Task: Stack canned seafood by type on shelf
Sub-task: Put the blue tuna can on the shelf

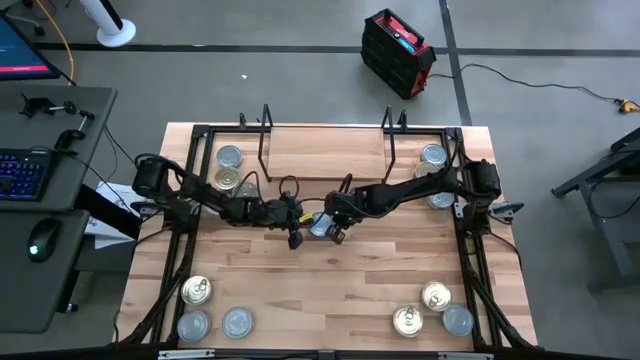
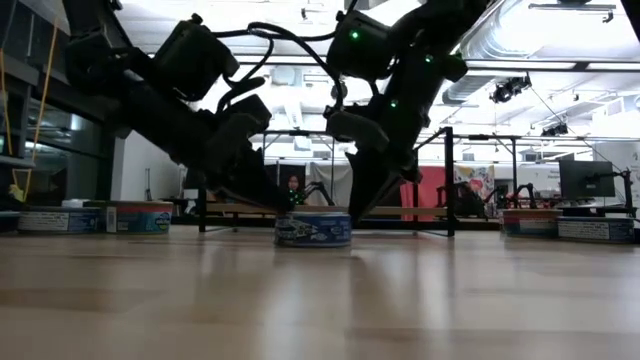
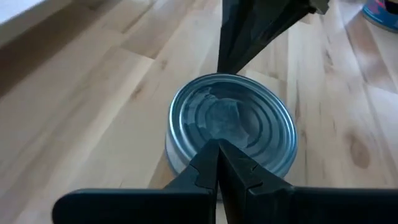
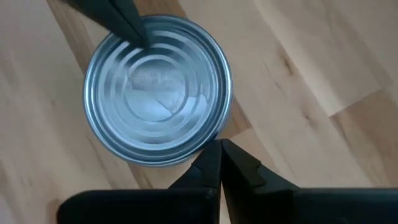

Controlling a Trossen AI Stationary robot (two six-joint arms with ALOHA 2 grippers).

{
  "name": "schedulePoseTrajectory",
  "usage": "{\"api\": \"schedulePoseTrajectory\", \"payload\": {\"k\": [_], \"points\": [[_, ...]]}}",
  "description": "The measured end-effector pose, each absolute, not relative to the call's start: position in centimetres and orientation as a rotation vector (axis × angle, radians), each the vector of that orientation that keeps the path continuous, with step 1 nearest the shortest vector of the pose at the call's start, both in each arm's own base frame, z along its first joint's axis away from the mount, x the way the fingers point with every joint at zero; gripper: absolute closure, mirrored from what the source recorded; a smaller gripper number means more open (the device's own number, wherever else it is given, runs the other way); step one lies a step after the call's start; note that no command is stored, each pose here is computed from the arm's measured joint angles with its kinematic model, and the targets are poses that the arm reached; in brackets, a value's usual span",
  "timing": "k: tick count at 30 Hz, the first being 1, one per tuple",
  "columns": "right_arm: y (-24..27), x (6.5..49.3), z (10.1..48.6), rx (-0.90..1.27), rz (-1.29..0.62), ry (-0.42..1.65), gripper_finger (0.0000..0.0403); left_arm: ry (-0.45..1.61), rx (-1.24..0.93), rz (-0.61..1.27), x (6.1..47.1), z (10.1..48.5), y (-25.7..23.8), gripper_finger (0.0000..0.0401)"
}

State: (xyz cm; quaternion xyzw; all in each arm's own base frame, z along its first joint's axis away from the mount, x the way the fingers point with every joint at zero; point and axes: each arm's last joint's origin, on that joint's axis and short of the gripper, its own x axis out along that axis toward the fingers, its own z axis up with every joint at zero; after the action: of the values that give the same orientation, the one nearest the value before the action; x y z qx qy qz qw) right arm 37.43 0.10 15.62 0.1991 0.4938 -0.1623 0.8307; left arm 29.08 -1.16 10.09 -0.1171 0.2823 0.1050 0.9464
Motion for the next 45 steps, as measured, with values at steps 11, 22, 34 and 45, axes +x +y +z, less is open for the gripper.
{"api": "schedulePoseTrajectory", "payload": {"k": [11, 22, 34, 45], "points": [[1.7, 38.9, 19.9, 0.456, -0.249, 0.870, 0.0403, 0.646, -0.213, 0.186, 28.7, 9.6, -1.8, 0.0401], [2.0, 38.0, 21.5, 0.389, -0.254, 0.941, 0.0403, 0.620, -0.116, 0.147, 27.2, 13.6, -2.0, 0.0401], [2.1, 38.1, 15.3, 0.491, -0.309, 1.047, 0.0403, 0.808, -0.079, 0.173, 24.3, 11.9, -1.3, 0.0401], [2.2, 39.4, 13.5, 0.533, -0.294, 0.997, 0.0403, 0.765, -0.174, 0.122, 25.4, 10.2, -1.6, 0.0401]]}}
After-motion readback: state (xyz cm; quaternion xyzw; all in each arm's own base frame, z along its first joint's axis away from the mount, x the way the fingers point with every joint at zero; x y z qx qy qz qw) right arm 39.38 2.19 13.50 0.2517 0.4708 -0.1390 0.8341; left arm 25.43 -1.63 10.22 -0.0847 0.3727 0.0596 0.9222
